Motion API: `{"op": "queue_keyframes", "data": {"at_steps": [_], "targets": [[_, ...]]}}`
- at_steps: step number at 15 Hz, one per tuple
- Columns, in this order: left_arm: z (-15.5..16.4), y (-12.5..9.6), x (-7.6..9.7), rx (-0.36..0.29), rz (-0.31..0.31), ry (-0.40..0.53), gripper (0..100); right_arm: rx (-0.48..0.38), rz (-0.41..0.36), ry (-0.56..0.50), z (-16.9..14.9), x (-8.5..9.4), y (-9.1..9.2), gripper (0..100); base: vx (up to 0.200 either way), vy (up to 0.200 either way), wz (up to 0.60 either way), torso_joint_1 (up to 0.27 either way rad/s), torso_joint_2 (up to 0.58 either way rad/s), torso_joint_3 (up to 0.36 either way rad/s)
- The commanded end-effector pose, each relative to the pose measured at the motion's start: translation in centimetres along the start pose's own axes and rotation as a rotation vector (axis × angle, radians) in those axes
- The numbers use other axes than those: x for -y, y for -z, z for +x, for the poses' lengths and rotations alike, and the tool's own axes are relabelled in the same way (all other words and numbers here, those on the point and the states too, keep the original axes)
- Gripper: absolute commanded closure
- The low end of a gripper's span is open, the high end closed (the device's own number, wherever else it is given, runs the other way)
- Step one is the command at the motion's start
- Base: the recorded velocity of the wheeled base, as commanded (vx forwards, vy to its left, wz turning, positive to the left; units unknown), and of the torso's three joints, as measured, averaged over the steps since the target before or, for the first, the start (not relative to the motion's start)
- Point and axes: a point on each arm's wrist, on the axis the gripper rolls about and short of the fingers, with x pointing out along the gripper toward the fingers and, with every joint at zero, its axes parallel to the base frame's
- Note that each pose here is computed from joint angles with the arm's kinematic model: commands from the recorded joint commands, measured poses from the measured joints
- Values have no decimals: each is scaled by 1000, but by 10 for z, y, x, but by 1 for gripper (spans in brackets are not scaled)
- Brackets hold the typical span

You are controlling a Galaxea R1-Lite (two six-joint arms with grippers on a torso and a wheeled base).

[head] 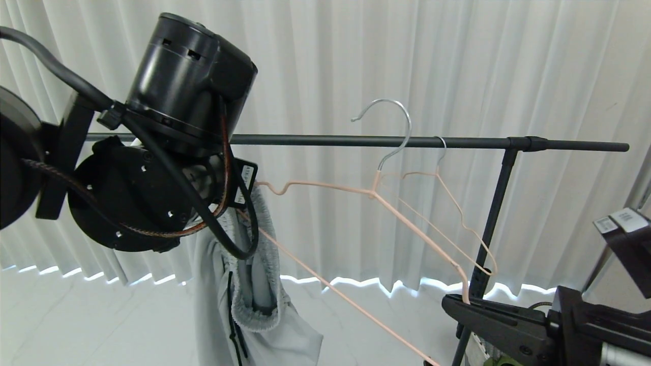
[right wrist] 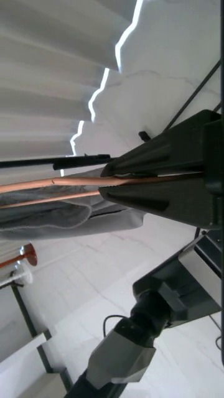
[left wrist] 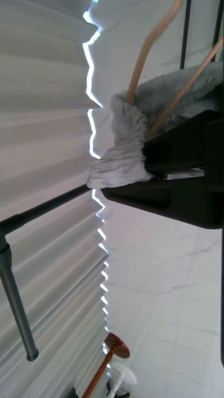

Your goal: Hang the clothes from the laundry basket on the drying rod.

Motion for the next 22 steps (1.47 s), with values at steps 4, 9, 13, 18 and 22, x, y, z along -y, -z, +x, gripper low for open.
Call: {"op": "queue_keyframes", "data": {"at_steps": [4,9,13,18,22], "targets": [[-6,-5,-3,22,-27,9,100,-51,-11,-10,14,-3,10,100,0,0,0,0,0,0],[-15,-4,-9,38,-36,23,100,-5,-11,-35,21,-8,7,100,0,0,0,0,0,0],[-17,-4,-14,42,-44,21,100,25,-7,-67,11,-12,4,100,0,0,0,0,0,0],[-20,-5,-17,51,-51,30,100,60,-35,-123,-8,-16,0,100,0,0,0,0,0,0],[-42,-5,-22,93,-34,203,100,16,-42,-141,-5,-14,7,100,0,0,0,0,0,0]]}}
